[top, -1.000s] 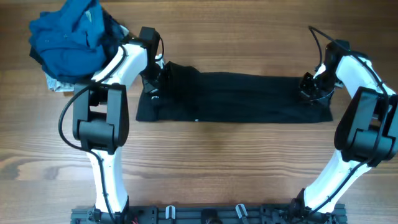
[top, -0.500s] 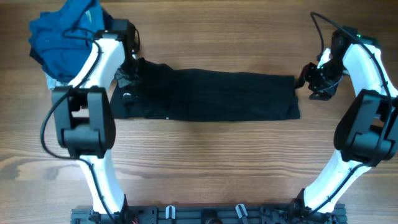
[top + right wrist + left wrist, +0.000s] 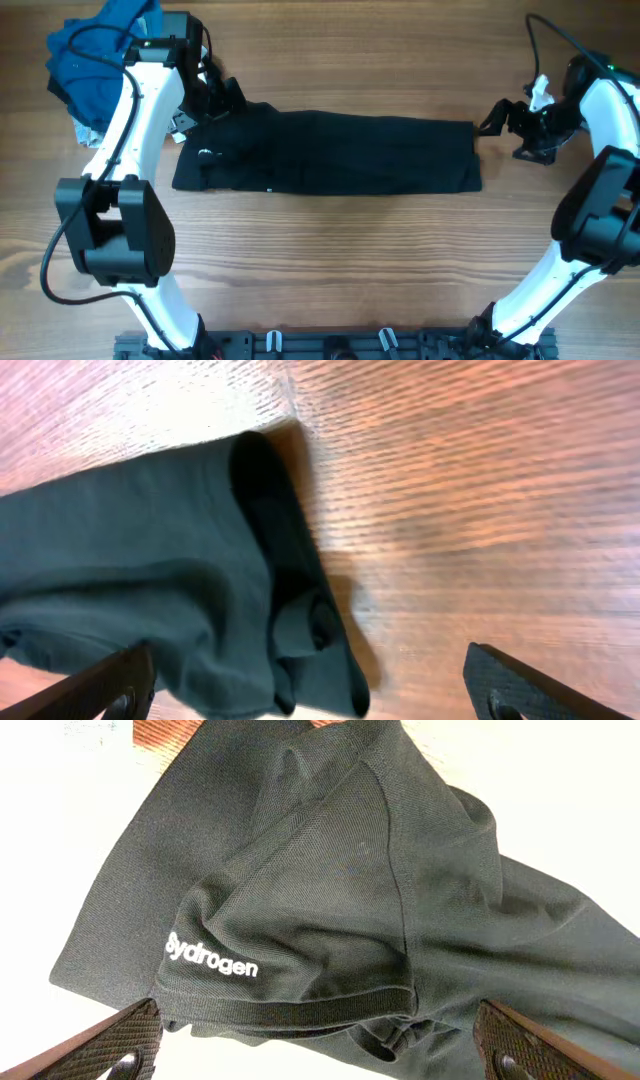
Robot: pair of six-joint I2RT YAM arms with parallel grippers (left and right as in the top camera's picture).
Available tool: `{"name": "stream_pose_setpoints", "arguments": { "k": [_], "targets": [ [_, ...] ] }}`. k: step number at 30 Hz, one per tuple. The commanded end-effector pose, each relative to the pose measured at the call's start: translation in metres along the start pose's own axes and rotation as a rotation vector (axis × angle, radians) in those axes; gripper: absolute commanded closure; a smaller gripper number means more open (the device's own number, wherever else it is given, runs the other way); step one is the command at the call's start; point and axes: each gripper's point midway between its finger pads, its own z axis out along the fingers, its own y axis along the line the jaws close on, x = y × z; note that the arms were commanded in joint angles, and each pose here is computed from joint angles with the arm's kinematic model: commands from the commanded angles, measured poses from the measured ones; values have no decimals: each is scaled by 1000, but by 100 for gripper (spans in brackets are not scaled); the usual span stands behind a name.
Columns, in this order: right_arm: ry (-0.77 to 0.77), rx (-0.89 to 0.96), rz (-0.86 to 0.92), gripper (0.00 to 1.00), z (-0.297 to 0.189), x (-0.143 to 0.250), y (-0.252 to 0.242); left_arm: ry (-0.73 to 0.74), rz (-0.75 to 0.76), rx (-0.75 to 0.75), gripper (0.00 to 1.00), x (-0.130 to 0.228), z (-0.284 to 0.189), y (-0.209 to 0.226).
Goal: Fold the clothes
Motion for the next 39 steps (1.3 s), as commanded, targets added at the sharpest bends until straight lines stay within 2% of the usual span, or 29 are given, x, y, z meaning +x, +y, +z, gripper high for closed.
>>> {"name": "stream_pose_setpoints", "arguments": {
  "k": [1,8,21,24,25,27,31,39],
  "targets": [
    [31,-75,-23,1,18,14,7,-16,-8,-4,0,-5,-4,2],
    [20,-223,-58,1,40,24,23,-16,-9,-3,0,-5,-4,2],
    [121,-234,-64,6,92,68,46,-14,-9,1,0,-5,-4,2],
    [146,-230,-82,18,98,77,53,-13,-9,4,0,-4,-4,1],
    [148,-220,-79,27,99,77,54,-13,-9,4,0,-4,-4,1],
    [136,-172,-21,56,101,72,46,-11,-9,3,0,-4,-4,1],
    [113,-72,21,93,100,65,25,-6,-9,0,0,-3,-4,2],
    [60,85,156,96,61,40,-30,4,-10,-5,0,0,-4,3]
  ]
}}
